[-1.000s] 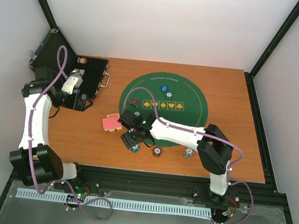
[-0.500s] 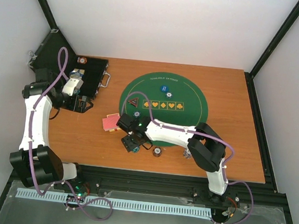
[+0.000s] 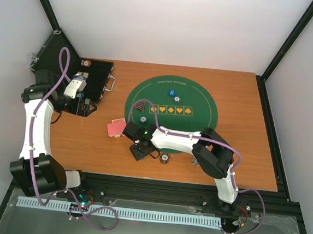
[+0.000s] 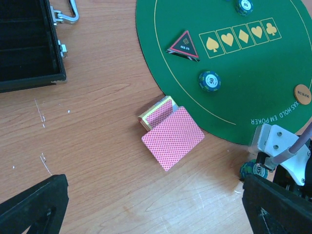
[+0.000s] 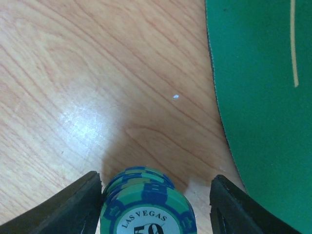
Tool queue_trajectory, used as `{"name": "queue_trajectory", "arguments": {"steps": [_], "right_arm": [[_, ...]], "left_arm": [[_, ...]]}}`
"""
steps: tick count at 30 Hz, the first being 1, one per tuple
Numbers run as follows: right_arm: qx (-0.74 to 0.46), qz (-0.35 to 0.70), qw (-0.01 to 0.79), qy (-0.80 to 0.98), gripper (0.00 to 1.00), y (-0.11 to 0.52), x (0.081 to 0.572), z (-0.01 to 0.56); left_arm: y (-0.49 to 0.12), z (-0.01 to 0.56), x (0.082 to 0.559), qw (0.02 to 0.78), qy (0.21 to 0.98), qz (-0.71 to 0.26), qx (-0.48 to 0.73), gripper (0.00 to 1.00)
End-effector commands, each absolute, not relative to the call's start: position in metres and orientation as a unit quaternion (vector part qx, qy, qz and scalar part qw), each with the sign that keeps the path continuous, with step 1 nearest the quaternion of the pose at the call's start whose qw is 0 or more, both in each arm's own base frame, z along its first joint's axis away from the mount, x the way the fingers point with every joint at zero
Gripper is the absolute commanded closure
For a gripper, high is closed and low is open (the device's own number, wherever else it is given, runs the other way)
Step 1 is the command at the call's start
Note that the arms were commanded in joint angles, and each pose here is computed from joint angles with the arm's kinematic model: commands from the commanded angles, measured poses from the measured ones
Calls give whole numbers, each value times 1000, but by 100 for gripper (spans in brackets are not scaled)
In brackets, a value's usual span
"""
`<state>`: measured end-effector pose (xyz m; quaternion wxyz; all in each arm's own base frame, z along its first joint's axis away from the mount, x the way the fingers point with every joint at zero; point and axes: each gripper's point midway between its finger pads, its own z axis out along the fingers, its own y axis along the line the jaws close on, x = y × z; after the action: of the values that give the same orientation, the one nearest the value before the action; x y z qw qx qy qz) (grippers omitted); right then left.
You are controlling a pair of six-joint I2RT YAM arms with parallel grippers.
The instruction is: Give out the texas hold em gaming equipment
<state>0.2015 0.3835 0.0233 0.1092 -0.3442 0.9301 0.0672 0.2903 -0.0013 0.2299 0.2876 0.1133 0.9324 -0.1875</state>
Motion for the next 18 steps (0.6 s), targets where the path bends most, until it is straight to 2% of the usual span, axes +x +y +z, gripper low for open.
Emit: {"name": "queue_trajectory", "arguments": {"steps": [1,6,11,18], "right_arm": [[-345,68,110,930,42,386,198,20],[-345,74,113,929,48,389,199,26],[-344,79,114,929,60,390,198,30],[-342,91,120,927,69,394,198,45]], "left_arm": [[-3,248,291,310,924,-183,127,0],[-3,247,291,310,924,-182,128,0],[-3,248,291,310,924,-182,128,0],[-3,248,291,311,924,-180,130,0]]}}
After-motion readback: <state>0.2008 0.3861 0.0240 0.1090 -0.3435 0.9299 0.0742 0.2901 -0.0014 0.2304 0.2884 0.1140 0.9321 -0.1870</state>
